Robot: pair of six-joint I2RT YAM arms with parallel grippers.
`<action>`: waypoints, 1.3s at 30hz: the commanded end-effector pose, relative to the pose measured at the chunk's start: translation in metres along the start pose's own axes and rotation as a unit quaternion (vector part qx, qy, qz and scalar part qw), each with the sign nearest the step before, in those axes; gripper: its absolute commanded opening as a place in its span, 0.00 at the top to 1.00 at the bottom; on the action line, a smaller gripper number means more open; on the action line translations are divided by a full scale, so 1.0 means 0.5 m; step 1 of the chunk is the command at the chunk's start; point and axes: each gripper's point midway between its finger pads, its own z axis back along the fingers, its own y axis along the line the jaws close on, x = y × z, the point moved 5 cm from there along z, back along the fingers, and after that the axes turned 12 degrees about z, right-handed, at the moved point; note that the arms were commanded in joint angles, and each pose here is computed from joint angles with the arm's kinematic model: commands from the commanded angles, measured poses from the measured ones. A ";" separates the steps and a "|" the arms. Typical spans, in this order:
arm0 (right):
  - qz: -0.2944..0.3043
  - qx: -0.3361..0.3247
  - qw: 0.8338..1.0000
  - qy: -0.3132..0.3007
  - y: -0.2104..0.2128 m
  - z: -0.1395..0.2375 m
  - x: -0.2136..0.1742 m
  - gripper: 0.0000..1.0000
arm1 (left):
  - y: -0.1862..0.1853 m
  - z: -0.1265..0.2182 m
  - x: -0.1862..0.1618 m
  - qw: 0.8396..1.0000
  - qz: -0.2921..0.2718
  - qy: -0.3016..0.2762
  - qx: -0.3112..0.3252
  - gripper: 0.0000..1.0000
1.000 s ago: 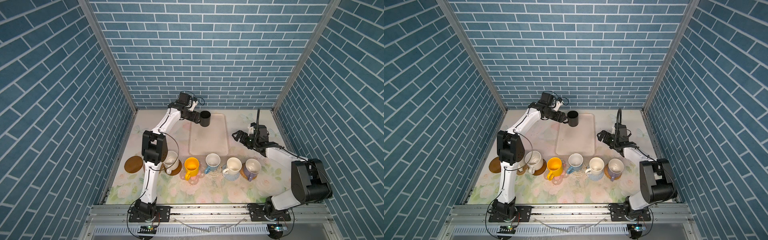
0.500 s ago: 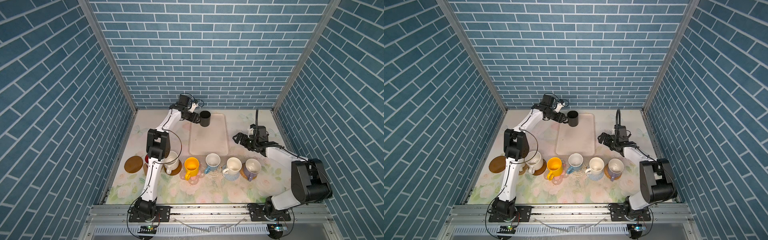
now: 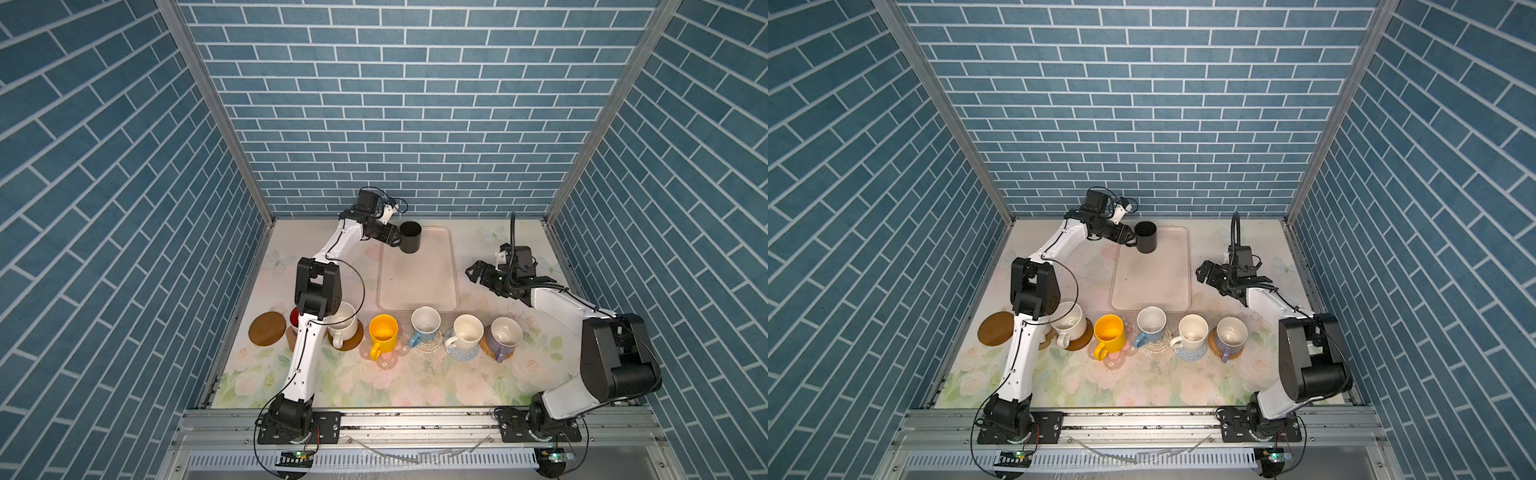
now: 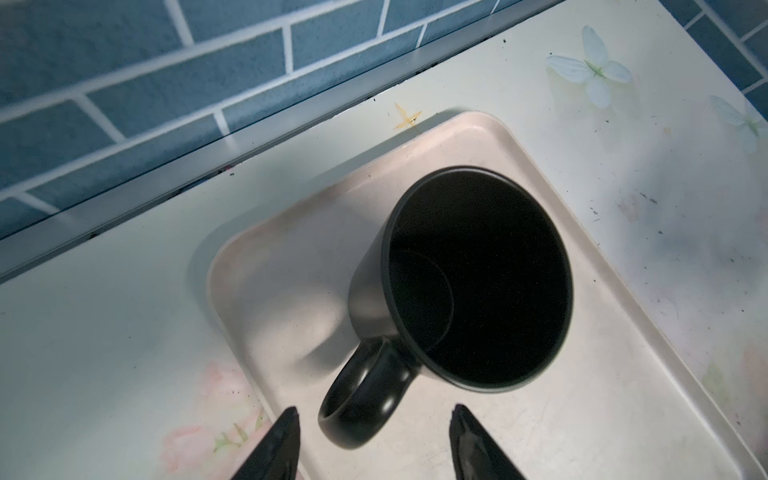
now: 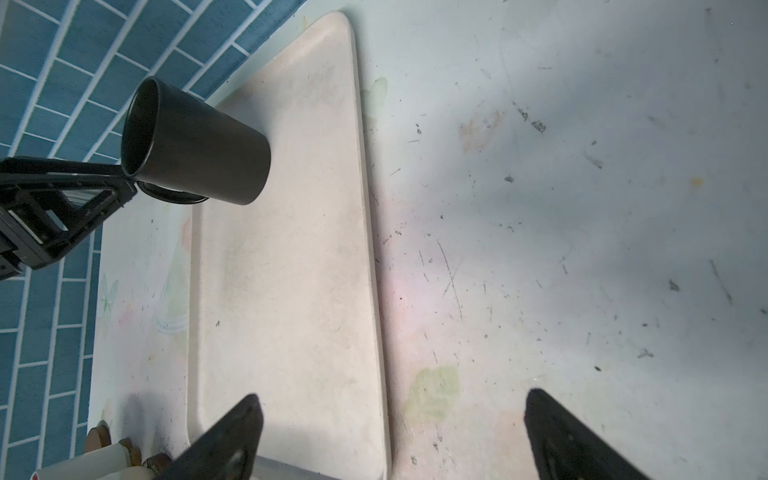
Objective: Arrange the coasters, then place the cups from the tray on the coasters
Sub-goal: 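Lower left gripper onto the black mug's rim and close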
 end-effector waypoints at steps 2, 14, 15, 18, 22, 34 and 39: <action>0.010 -0.006 1.000 0.001 0.000 -0.001 0.014 0.02 | 0.002 -0.033 -0.021 1.000 0.005 0.010 -0.013 0.45; 0.010 -0.009 1.000 0.000 0.000 0.002 0.014 0.02 | -0.022 -0.048 -0.048 1.000 -0.006 0.025 -0.015 0.63; 0.010 -0.009 1.000 0.001 -0.001 0.002 0.013 0.02 | -0.024 -0.047 -0.048 1.000 -0.007 0.024 -0.015 0.63; 0.009 -0.008 1.000 0.001 -0.001 0.000 0.012 0.02 | -0.033 -0.046 -0.056 1.000 -0.009 0.024 -0.014 0.66; 0.008 -0.007 1.000 0.002 -0.001 0.000 0.009 0.02 | -0.043 -0.045 -0.066 1.000 -0.012 0.025 -0.005 0.67; 0.009 -0.005 1.000 0.001 -0.001 0.001 0.007 0.02 | -0.027 -0.056 -0.062 0.996 0.007 0.014 0.083 0.70; 0.009 -0.006 1.000 0.004 -0.003 0.000 0.004 0.02 | -0.039 -0.051 -0.049 0.998 0.006 0.000 0.068 0.68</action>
